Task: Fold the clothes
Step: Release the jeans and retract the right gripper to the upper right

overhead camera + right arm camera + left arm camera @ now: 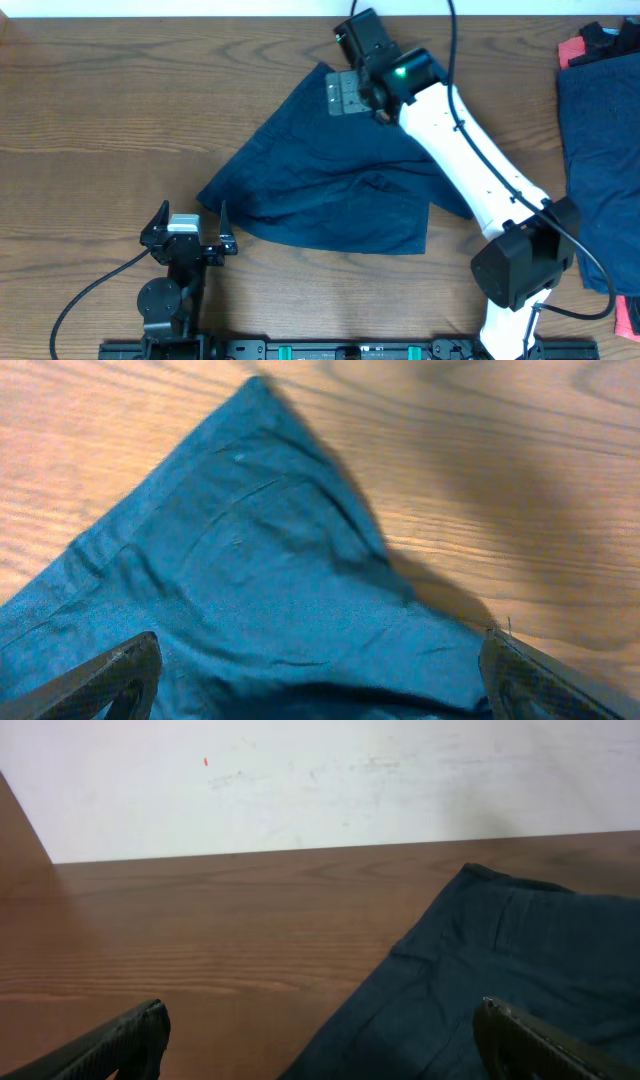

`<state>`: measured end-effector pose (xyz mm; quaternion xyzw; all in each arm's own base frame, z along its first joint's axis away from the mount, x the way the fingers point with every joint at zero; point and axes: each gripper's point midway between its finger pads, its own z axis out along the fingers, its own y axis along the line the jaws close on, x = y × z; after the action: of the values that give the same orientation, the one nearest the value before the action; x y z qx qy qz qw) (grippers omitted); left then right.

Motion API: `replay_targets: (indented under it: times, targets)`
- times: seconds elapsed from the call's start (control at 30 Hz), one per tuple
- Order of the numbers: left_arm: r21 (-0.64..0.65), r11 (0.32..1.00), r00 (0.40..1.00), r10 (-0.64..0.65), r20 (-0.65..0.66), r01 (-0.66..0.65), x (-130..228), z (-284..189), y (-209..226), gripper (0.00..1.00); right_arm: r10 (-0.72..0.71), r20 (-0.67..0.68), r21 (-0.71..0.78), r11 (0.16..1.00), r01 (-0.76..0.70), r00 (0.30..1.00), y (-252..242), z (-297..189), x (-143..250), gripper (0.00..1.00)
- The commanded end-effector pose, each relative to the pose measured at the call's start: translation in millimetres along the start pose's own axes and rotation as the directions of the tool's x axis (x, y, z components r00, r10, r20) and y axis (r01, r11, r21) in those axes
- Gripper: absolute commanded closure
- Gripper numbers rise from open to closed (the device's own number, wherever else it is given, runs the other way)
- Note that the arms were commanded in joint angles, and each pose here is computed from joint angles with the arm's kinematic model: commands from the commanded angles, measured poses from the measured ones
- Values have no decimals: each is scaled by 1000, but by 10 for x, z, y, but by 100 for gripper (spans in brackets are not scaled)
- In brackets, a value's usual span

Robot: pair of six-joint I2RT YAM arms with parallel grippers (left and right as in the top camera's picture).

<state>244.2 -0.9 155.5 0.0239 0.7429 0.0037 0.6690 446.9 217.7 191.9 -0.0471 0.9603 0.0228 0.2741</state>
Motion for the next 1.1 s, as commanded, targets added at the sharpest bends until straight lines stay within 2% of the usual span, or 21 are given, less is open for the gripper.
replay_targets:
  times: [0.0, 0.37, 0.63, 0.83, 1.07]
  targets:
    - [17, 1000, 999, 11, -40, -10, 161, 20, -29, 2, 34, 24, 45, 998, -35, 999, -286, -58, -124, 1]
    - [17, 1000, 999, 11, -40, -10, 163, 21, -29, 2, 98, -21, 108, 990, -95, 995, -731, -27, -91, 1]
    - [17, 1000, 999, 11, -40, -10, 163, 21, -29, 2, 144, -1, 124, 982, -143, 990, -932, -164, -137, 1]
    - [17, 1000, 999, 11, -39, -10, 160, 20, -29, 2, 197, 81, 144, 968, -207, 977, -1248, -518, -271, 1]
    - [17, 1000, 999, 11, -40, -10, 162, 20, -29, 2, 281, 192, 123, 944, -307, 940, -1683, -1244, -310, 1]
